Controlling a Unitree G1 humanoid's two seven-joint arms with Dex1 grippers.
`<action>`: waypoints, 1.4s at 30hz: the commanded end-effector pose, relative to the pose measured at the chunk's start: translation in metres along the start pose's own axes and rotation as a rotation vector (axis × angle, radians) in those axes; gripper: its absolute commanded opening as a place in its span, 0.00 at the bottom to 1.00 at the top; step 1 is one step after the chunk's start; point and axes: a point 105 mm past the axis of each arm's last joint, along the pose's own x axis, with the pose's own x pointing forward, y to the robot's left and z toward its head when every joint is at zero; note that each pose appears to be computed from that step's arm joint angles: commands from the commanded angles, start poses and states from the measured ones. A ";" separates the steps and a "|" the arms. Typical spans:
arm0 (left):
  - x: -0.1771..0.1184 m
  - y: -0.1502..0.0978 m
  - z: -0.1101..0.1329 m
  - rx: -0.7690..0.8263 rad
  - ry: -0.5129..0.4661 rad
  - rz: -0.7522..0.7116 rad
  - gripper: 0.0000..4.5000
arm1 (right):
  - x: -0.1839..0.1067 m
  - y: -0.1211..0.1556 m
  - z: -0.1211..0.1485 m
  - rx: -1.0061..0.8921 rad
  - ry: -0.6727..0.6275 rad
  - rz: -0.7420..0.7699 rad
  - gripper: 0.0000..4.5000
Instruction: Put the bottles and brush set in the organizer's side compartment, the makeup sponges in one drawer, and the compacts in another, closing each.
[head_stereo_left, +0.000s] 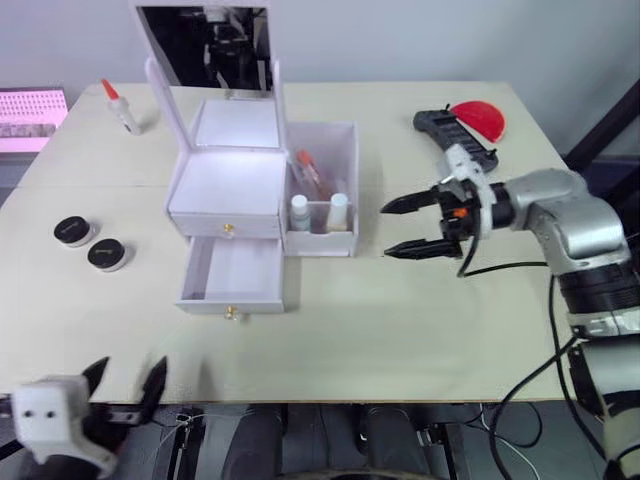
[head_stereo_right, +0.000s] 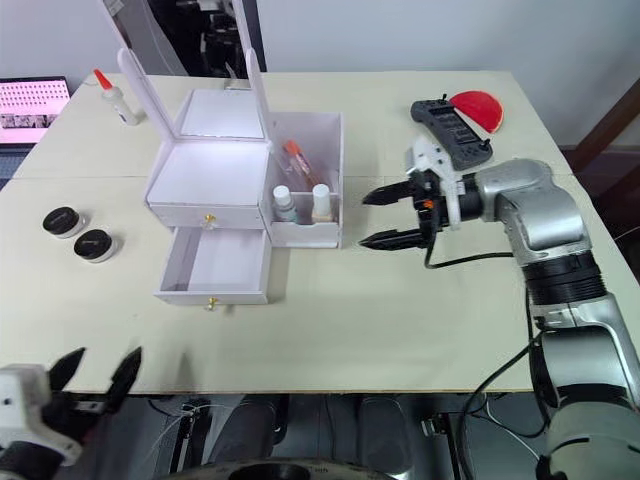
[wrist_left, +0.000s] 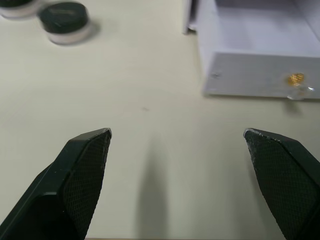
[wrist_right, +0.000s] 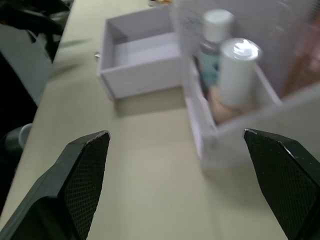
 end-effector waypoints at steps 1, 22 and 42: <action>-0.003 0.027 0.022 0.088 -0.034 -0.048 0.99 | -0.034 -0.008 0.009 -0.055 -0.043 -0.088 1.00; 0.063 0.110 0.084 0.264 -0.056 -0.075 0.99 | -0.119 -0.039 -0.075 0.124 -0.059 -0.627 1.00; 0.034 0.098 0.074 0.256 -0.033 -0.154 0.99 | -0.075 -0.023 -0.032 0.074 -0.114 -0.210 1.00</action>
